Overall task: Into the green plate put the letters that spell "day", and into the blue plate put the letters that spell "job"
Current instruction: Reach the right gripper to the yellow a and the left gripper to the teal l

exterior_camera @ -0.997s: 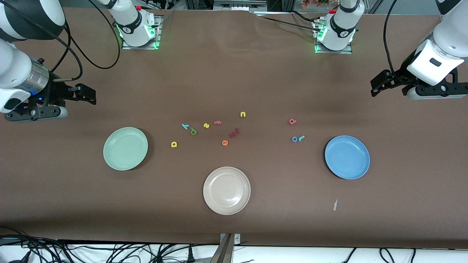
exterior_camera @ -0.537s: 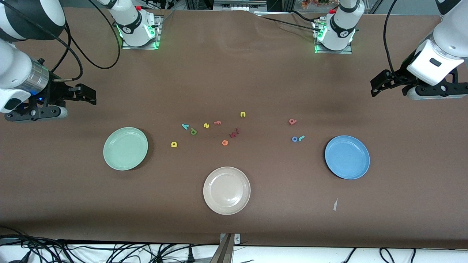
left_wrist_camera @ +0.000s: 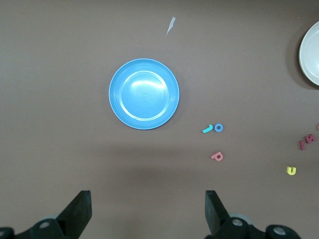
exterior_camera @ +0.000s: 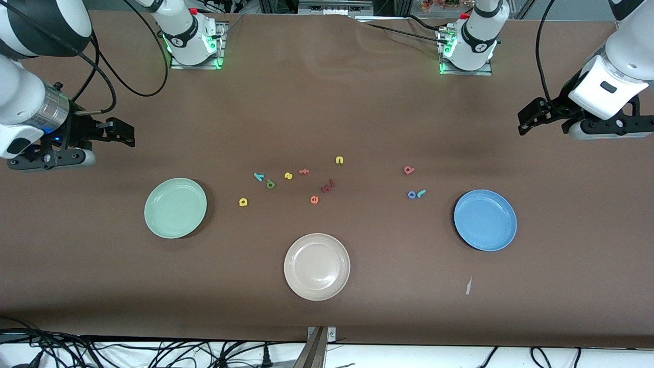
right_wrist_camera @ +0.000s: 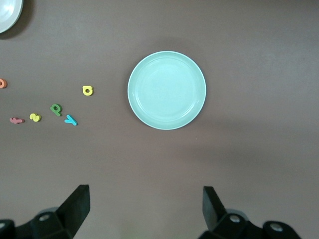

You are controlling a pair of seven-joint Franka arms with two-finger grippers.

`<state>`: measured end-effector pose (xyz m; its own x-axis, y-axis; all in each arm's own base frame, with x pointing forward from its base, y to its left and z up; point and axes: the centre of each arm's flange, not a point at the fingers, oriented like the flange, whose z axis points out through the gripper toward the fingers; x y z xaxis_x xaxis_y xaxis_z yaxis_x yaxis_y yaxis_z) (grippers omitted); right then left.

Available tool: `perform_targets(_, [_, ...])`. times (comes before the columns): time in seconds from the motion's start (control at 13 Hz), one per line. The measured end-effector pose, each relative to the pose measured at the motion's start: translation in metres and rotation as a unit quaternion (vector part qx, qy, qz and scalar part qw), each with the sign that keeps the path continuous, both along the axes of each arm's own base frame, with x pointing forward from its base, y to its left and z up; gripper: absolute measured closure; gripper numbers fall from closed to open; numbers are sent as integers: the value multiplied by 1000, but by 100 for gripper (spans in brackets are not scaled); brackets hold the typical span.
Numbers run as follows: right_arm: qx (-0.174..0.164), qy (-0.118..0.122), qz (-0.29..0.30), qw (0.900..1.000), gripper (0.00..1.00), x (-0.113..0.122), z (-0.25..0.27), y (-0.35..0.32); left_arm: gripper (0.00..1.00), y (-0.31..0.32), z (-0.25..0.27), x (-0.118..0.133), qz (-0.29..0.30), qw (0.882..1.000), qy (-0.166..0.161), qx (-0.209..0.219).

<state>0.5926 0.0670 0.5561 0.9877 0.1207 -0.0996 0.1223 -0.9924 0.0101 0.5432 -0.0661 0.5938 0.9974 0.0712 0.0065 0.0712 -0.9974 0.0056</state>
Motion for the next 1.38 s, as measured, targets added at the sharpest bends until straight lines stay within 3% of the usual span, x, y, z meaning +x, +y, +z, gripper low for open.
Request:
perform_targets(0.46, [0,-2,0,1000,0,0,0,0,0,0,0,0,0,1000,0,0])
perform_targets(0.77, [15,-16,-8,1000,0,11,-19,24,0,-2,0,0,-2,1000,0,0])
perform_targets(1.15, [40,-43,-33,998,0,44,-123,112,0,-3,0,-1,-2,1000,3,0])
perform_targets(1.38, [54,-59,-13,997,0,47,-191,166,0,-3,-2,-1,-3,1000,7,1])
